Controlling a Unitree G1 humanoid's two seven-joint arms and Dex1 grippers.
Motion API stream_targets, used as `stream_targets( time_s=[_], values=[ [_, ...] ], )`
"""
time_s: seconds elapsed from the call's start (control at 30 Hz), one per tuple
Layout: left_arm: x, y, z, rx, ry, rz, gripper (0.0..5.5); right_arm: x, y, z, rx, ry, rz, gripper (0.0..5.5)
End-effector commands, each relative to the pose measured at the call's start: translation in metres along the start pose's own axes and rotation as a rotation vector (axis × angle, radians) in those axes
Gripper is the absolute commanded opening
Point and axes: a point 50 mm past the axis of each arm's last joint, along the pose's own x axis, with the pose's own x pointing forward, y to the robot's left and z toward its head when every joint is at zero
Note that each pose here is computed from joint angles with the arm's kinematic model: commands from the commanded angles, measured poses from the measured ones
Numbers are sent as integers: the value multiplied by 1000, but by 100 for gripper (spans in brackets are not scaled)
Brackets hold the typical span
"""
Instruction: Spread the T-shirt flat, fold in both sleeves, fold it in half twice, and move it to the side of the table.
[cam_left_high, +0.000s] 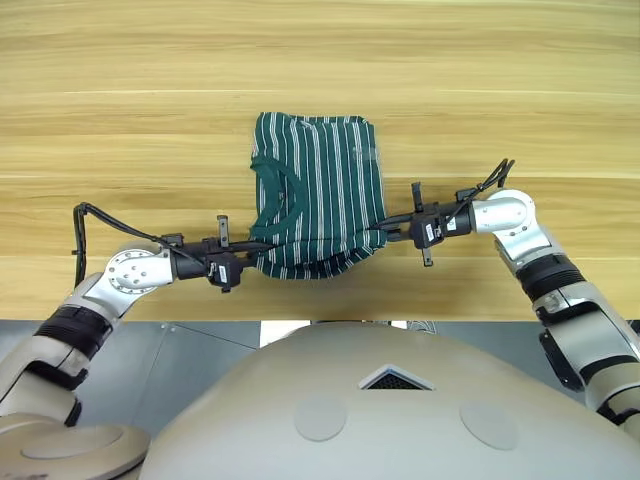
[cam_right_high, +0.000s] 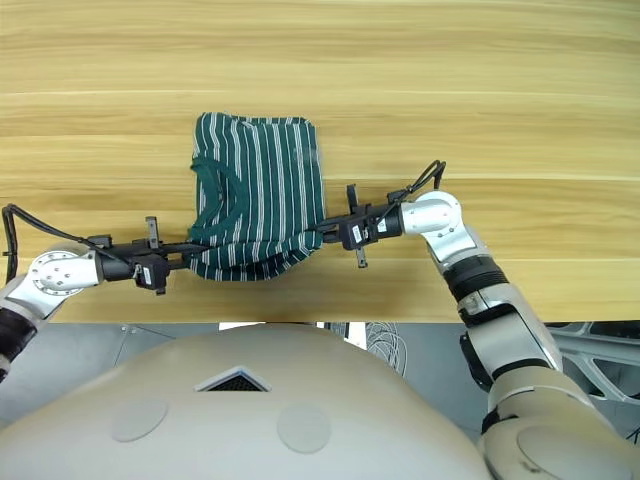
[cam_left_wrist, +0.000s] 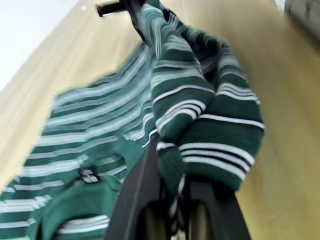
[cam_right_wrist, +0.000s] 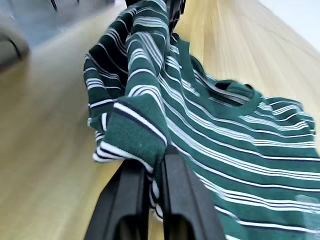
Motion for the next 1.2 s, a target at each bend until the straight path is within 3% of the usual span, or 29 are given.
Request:
stream_targets(
  time_s=[0.03,0.2,0.47,0.7,1.07,1.13,1.2],
  values=[
    [-6,-2,24,-69,-43,-10,0,-17,4,11,72,-57,12,15],
    [-4,25,33,-127,-84,89,0,-35,-4,29,177,-141,29,15],
    [18,54,-15,-428,18,150,0,-30,-53,5,441,-56,34,15],
    [24,75,-33,-489,74,184,0,-15,-92,-10,636,-90,-23,15],
    [28,79,-60,-542,150,255,0,-20,-88,-38,793,-6,-162,15],
    [27,80,-64,-558,160,267,36,-20,-84,-43,815,18,-192,15],
    [28,79,-65,-561,157,259,67,-19,-83,-45,828,21,-204,67]
  ],
)
